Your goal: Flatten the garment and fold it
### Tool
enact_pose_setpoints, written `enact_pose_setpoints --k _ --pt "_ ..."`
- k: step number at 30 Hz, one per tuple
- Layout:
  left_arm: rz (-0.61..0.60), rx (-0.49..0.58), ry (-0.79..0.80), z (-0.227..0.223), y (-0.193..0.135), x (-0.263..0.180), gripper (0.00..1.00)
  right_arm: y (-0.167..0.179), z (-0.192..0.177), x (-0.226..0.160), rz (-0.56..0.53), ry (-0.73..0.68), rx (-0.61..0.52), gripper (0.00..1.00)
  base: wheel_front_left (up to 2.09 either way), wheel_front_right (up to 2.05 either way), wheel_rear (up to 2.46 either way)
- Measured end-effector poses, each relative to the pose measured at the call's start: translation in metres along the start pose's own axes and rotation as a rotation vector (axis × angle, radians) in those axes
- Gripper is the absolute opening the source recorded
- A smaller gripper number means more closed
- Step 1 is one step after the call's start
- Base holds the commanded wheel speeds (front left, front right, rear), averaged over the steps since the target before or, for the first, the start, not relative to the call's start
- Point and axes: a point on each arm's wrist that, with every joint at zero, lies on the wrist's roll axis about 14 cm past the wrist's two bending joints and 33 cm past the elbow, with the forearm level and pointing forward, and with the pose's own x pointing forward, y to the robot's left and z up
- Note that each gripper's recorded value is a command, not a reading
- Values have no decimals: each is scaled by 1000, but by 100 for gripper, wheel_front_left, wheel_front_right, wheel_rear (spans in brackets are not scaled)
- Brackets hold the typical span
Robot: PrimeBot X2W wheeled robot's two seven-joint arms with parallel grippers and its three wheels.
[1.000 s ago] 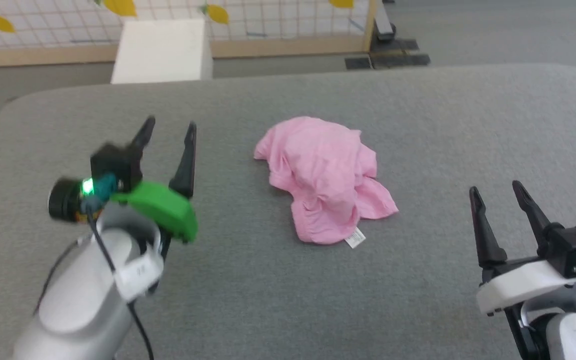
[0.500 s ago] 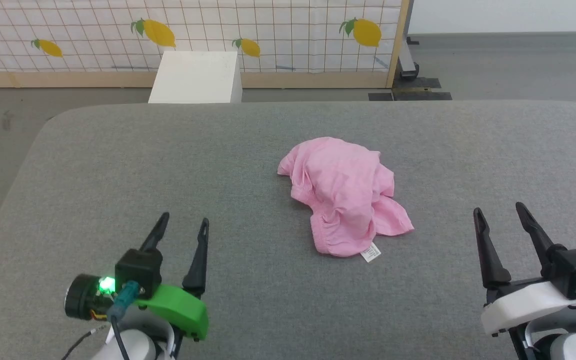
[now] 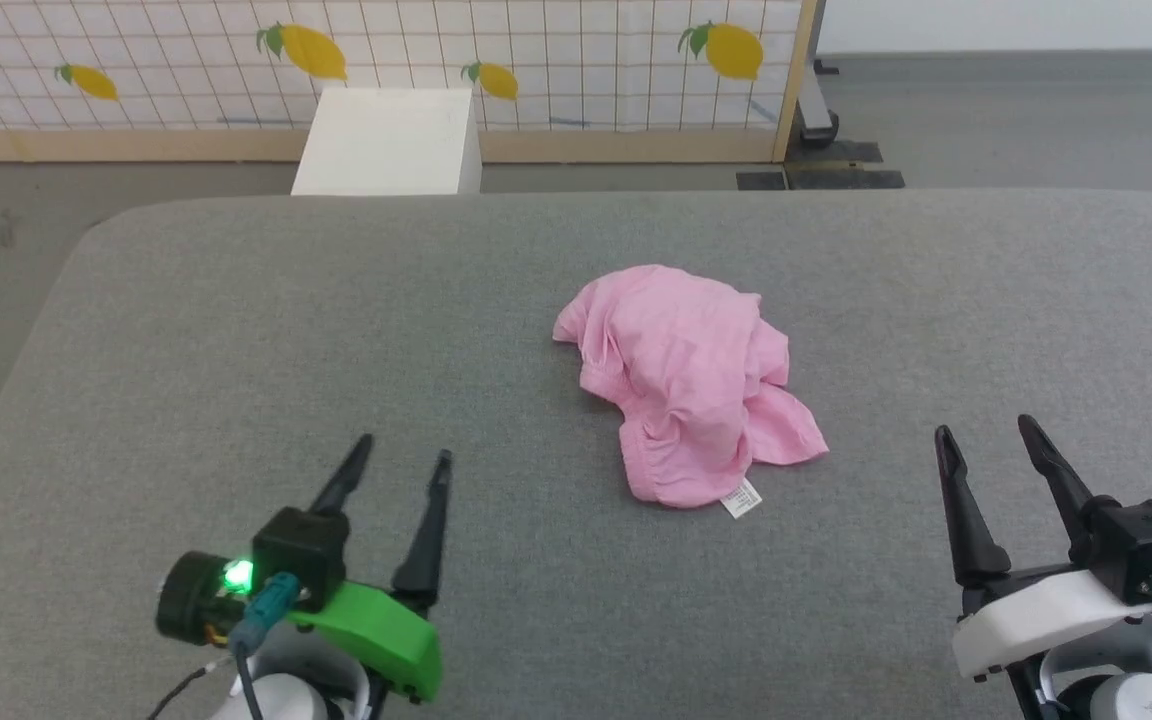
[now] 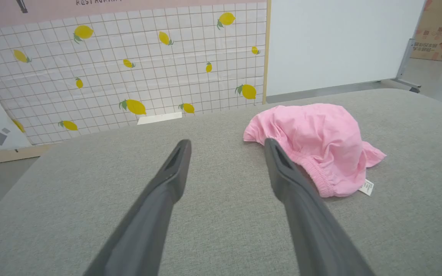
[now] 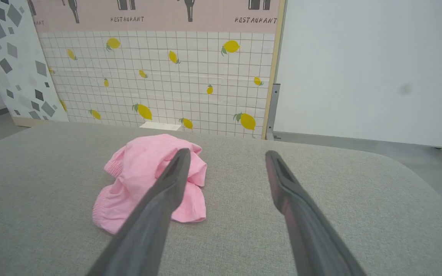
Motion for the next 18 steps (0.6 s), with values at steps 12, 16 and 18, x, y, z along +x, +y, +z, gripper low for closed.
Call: enact_pose_setpoints --k 12,16,18 --pt "-302 -118 304 -32 -69 34 100 -8 -22 11 -32 66 3 100 0 0 0" --pt "-405 -186 472 -53 -93 41 100 -13 -33 15 -49 92 -2 100 0 0 0" --pt "-430 -204 525 -60 -98 47 100 -15 -36 18 -56 100 -3 100 0 0 0"
